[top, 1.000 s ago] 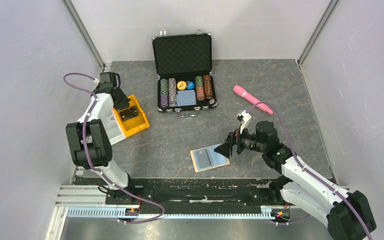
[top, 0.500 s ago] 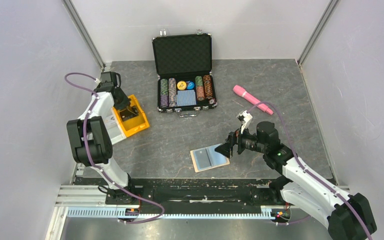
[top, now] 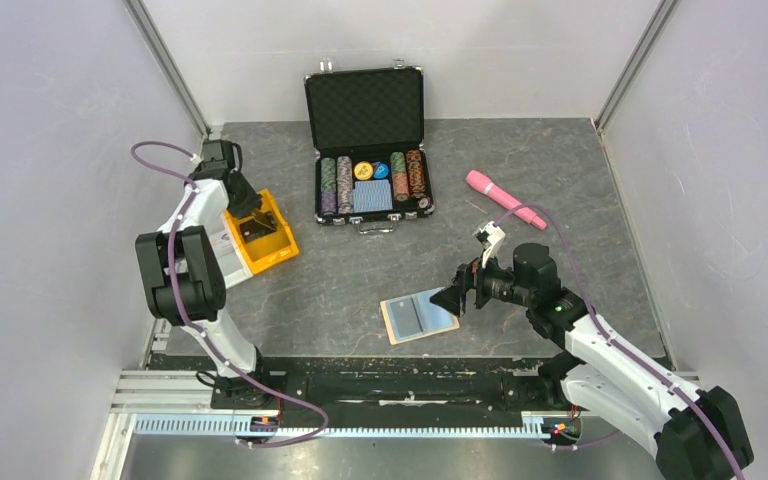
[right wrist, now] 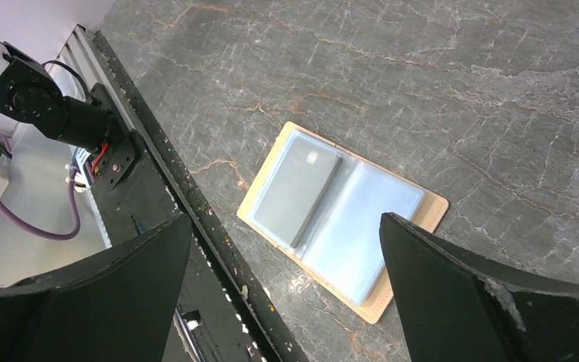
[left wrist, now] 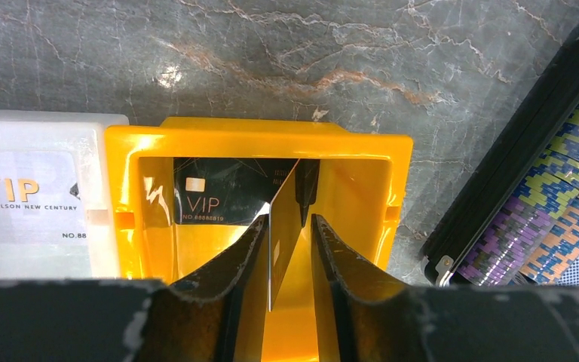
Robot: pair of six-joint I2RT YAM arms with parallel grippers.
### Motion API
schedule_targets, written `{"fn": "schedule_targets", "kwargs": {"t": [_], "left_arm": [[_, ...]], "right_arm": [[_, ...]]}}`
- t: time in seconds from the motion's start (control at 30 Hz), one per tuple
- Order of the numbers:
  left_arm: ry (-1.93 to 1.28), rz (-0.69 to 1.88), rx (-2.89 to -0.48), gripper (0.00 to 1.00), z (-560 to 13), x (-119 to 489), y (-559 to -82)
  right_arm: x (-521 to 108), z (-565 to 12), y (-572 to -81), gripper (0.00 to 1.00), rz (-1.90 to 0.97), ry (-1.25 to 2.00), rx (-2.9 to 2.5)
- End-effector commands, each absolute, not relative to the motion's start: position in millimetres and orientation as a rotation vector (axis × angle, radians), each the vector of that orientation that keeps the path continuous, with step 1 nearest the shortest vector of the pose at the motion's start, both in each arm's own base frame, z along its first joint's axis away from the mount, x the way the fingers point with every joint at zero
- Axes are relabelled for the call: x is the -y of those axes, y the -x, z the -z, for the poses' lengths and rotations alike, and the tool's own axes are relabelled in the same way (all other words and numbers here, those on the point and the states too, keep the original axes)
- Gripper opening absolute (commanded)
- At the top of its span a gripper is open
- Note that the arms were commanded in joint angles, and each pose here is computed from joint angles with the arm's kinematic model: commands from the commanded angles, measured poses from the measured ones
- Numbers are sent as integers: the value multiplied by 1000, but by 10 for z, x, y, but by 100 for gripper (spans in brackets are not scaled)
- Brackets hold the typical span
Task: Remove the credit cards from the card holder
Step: Place the credit card in the storage box.
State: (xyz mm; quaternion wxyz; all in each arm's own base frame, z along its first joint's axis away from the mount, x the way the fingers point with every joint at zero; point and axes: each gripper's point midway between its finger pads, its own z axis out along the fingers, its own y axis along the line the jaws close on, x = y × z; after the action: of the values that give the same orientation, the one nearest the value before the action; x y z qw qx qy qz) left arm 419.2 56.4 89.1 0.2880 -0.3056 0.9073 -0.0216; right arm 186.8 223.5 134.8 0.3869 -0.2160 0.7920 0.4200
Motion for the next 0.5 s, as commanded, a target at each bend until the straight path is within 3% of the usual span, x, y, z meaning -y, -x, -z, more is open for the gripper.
{"fn": "schedule_targets", "kwargs": {"t": [0.0, 0.47], "left_arm": [[771, 35, -2404, 33, -989, -637, -4291], [743, 62, -2390, 47, -1147, -615, -4399]], "right_arm": [[-2263, -1581, -1951, 98, -1051, 569, -1940], [-2222, -1518, -1968, 98, -1009, 569, -1989]]}}
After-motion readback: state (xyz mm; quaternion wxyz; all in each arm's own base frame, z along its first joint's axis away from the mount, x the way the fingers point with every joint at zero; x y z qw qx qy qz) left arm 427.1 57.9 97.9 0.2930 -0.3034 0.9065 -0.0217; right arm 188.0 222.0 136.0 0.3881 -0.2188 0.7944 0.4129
